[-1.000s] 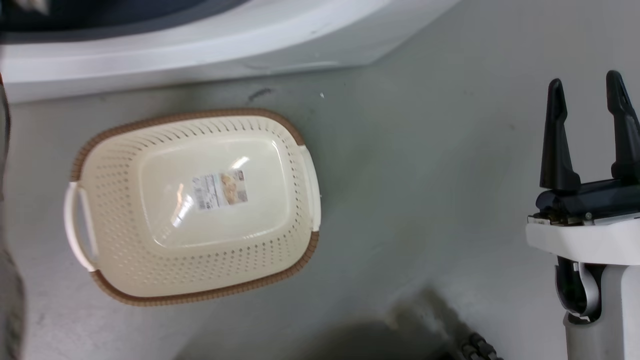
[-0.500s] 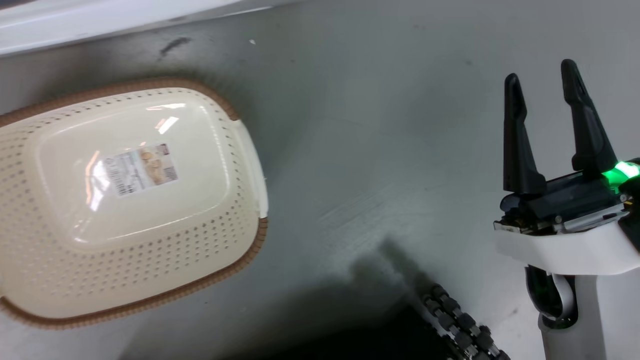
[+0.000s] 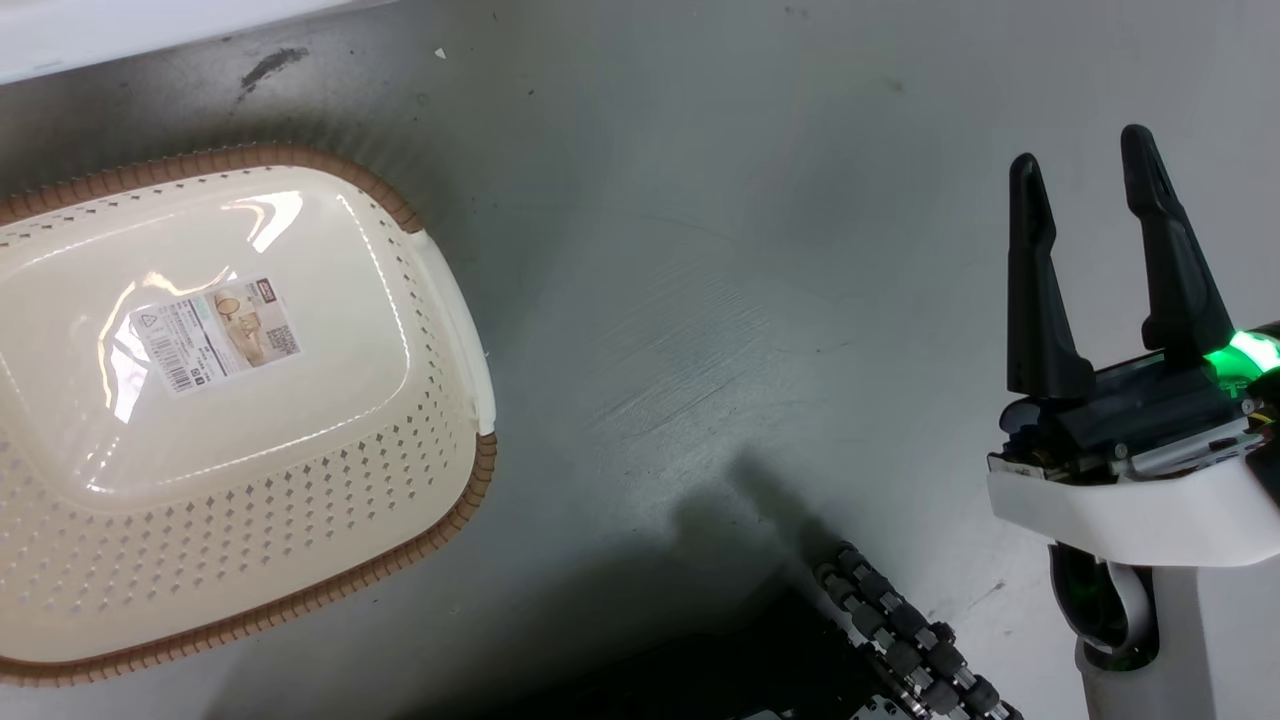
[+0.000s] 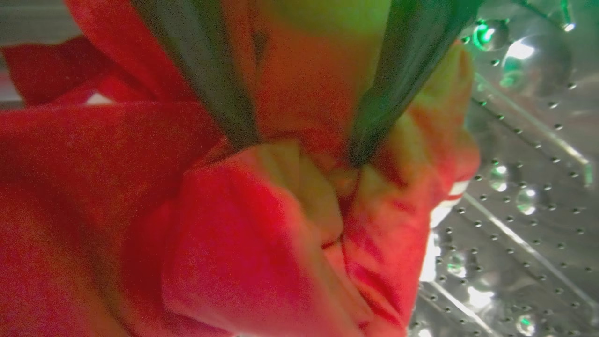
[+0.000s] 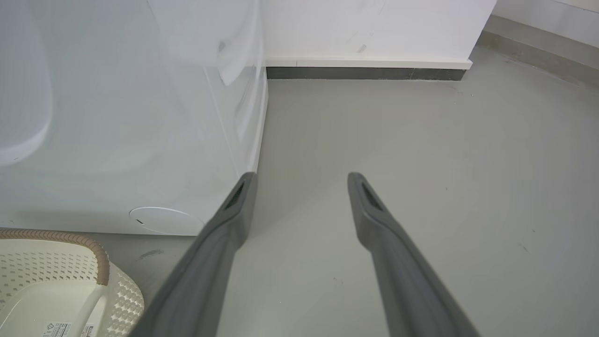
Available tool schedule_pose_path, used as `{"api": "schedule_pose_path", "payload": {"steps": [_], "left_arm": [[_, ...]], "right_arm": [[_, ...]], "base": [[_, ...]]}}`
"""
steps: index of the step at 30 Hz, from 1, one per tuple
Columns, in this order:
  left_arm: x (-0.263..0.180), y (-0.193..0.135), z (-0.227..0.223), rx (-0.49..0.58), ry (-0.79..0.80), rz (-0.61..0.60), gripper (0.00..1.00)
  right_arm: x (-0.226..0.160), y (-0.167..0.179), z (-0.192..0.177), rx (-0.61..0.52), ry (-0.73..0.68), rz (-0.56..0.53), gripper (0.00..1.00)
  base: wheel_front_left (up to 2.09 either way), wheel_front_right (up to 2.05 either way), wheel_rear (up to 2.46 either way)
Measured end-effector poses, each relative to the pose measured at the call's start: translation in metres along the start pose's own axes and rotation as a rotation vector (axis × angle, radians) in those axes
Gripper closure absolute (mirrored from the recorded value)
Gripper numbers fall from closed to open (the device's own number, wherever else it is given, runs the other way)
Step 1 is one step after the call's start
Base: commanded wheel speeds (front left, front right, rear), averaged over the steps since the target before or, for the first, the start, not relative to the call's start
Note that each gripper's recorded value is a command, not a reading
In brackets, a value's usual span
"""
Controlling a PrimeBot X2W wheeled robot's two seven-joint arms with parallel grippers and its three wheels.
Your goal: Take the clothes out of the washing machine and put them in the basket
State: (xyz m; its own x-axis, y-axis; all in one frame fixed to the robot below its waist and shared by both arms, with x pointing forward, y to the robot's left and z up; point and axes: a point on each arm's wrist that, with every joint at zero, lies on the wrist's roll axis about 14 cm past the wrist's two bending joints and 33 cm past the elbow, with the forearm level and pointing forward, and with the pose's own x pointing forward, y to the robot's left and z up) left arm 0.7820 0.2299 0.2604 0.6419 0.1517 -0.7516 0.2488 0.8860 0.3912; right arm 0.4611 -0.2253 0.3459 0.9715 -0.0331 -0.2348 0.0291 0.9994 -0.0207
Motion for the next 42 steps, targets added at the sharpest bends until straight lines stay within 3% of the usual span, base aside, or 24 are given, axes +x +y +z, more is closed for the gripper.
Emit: {"api": "schedule_pose_path", "payload": {"steps": [10, 15, 19, 21, 28, 36, 42], "left_arm": [[-0.009, 0.007, 0.016, -0.017, -0.127, -0.01, 1.0], [-0.035, 0.012, 0.052, -0.07, -0.321, -0.018, 1.0], [-0.053, 0.008, 0.052, -0.088, -0.421, -0.026, 1.0], [-0.069, 0.008, 0.057, -0.057, -0.479, -0.026, 1.0], [-0.125, -0.001, 0.052, -0.109, -0.635, -0.062, 1.0], [-0.199, -0.006, 0.03, -0.158, -0.705, -0.078, 1.0], [-0.274, -0.003, 0.032, -0.179, -0.858, -0.073, 1.0]], "right_arm": [[0.007, 0.005, 0.001, -0.015, -0.013, 0.021, 0.0], [0.011, 0.001, 0.009, -0.034, -0.04, 0.01, 0.0], [0.013, 0.003, 0.02, -0.055, -0.069, 0.018, 0.0], [0.012, 0.003, 0.024, -0.065, -0.076, 0.018, 0.0], [0.002, 0.018, 0.05, -0.086, -0.128, 0.055, 0.0], [-0.024, 0.04, 0.088, -0.08, -0.203, 0.11, 0.0], [-0.048, 0.055, 0.118, -0.07, -0.274, 0.149, 0.0]], "base": [[0.0, 0.0, 0.0], [0.0, 0.0, 0.0], [0.0, 0.0, 0.0], [0.0, 0.0, 0.0], [0.0, 0.0, 0.0], [0.0, 0.0, 0.0], [0.0, 0.0, 0.0]]}}
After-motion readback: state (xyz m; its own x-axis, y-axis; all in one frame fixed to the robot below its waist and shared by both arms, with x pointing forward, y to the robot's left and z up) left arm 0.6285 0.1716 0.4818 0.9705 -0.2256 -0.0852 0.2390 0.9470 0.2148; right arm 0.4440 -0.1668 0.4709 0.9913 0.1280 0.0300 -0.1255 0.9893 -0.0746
